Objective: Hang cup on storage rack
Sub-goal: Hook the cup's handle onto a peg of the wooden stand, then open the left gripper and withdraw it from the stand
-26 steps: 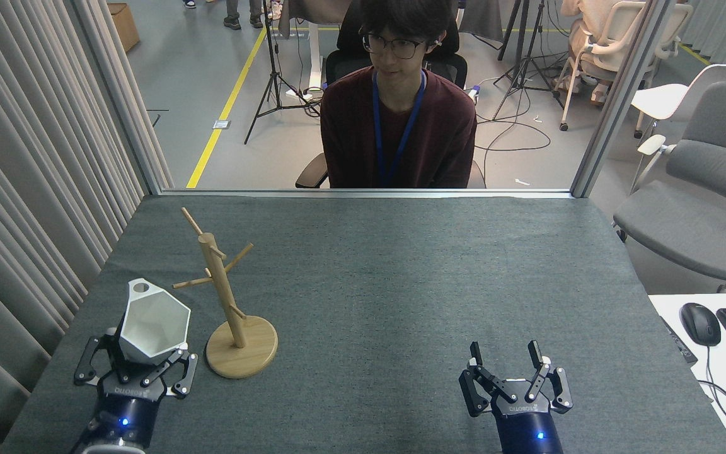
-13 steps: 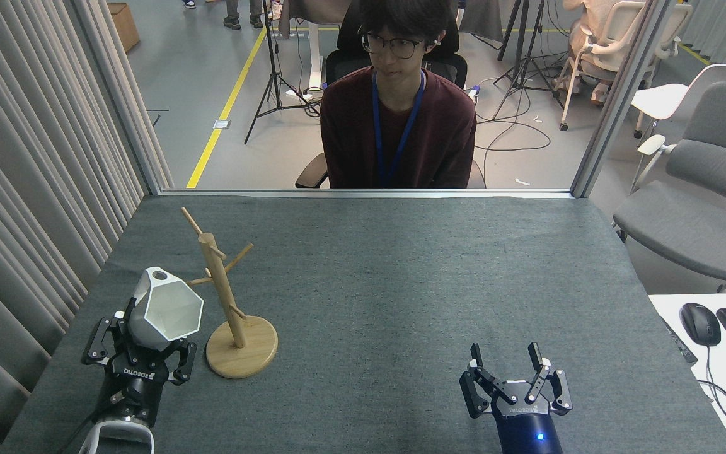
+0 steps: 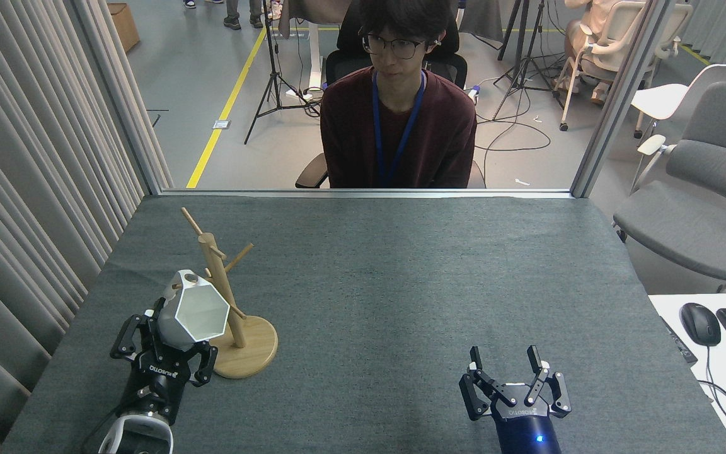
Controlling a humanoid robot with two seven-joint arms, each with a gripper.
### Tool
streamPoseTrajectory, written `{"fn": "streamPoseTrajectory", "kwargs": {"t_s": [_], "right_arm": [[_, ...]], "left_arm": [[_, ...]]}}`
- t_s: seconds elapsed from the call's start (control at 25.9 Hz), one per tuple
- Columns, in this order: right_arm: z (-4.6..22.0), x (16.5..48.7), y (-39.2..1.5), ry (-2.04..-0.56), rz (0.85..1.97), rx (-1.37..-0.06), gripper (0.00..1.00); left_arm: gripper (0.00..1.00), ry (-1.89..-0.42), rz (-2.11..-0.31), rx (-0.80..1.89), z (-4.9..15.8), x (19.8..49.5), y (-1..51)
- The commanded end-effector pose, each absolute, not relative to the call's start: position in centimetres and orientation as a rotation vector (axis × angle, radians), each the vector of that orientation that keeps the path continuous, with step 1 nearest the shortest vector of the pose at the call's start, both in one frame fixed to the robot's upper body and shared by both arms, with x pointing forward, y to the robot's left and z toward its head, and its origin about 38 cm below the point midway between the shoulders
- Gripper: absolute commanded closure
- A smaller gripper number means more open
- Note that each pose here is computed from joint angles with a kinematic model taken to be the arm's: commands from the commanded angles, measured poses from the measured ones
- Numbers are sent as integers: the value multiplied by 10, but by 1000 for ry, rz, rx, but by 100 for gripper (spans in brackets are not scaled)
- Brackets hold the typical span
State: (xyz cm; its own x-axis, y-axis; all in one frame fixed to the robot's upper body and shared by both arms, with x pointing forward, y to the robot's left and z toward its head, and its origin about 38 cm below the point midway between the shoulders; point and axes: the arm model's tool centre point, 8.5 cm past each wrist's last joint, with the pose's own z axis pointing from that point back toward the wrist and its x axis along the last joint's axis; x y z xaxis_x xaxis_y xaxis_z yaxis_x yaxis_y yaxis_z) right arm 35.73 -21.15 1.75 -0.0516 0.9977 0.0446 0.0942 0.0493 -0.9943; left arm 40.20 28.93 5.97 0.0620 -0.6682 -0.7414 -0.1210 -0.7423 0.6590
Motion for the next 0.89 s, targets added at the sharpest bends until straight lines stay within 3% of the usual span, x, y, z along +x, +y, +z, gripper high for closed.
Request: {"fn": "streamPoseTrajectory", "kwargs": {"t_s": [0.0,0.04,0.19,0.39,0.54,0.66,0.85], "right_arm": [[17,357,-210,-1347,1168,-1210,2],[17,357,-211,-1347,1169,-1211,2],[17,357,-212,-1345,1170,-1213,2],[17,357,-212,-1345,1172,-1214,2],[17,357,-214,-1344,1175,-1217,2],[18,357,-213,-1347,1175,-1218,2],[18,353,-214,-1349,1173,-1223,2]], "left_arm": [[15,-796,-1705,1915,56,405,283],[0,-800,-1695,1918,58,407,282],[0,-809,-1689,1917,58,408,280],[0,-782,-1697,1844,35,391,288],[0,-800,-1556,1711,17,368,319],[0,-878,-1437,1617,19,355,334],[0,-1177,-1257,1382,41,331,325]]}}
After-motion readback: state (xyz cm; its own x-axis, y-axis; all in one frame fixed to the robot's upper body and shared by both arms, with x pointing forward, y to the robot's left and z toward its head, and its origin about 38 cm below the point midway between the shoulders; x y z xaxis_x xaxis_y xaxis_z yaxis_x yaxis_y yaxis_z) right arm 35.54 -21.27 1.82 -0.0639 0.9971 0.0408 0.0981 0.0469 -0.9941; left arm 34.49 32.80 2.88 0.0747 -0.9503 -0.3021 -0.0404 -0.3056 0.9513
